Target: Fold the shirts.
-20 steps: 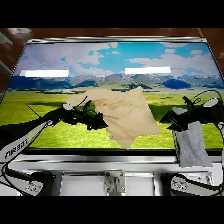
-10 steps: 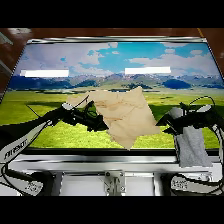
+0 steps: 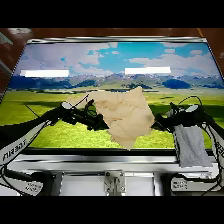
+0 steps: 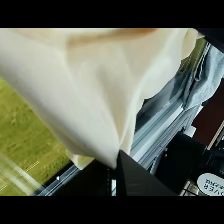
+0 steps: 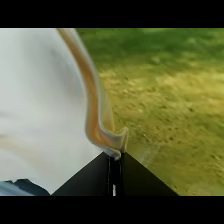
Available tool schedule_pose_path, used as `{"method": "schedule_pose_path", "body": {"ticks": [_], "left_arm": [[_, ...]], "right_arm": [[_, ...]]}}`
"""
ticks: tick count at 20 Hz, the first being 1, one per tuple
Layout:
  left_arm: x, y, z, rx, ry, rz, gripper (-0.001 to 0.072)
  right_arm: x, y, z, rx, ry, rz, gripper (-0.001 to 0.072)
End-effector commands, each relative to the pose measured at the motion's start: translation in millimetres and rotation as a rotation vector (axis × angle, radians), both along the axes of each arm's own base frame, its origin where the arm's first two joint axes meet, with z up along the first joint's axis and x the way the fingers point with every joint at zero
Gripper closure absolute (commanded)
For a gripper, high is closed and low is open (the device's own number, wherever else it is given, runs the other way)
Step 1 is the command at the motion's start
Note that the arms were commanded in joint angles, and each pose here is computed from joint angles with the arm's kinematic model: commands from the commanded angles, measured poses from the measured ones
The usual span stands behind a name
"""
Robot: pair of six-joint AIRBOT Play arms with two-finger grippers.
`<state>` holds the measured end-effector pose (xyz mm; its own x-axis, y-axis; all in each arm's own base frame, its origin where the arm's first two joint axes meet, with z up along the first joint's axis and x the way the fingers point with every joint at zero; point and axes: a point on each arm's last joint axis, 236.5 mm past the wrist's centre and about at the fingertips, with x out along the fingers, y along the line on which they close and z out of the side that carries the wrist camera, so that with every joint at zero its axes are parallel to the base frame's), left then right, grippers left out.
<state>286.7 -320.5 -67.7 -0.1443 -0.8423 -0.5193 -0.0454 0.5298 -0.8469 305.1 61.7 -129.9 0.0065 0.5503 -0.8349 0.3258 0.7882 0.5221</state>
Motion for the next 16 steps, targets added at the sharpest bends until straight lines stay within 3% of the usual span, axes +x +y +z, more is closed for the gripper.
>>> {"method": "schedule_pose_path", "body": {"ticks": [1, 5, 9, 12, 16], "left_arm": [[13.2, -0.7, 19.8, -0.017, -0.098, -0.019, 0.0672], [52.2, 7.3, 114.5, -0.07, -0.371, 0.001, 0.0672], [53.4, 24.4, 329.7, -0.204, -0.926, 0.026, 0.0672], [3.1, 61.0, 502.0, -0.3, -1.295, 0.156, 0.0672], [-83.6, 101.2, 621.8, -0.358, -1.566, 0.296, 0.0672]], "right_arm": [[7.6, 15.1, 25.1, 0.022, -0.07, 0.113, 0.0655], [55.0, 19.4, 148.2, 0.005, -0.45, 0.249, 0.0655], [77.5, 34.7, 383.5, -0.053, -1.088, 0.193, 0.0655], [26.3, 39.5, 553.4, -0.107, -1.526, 0.084, 0.0655], [-58.4, 50.7, 659.3, -0.086, -1.79, 0.004, 0.0656]]}}
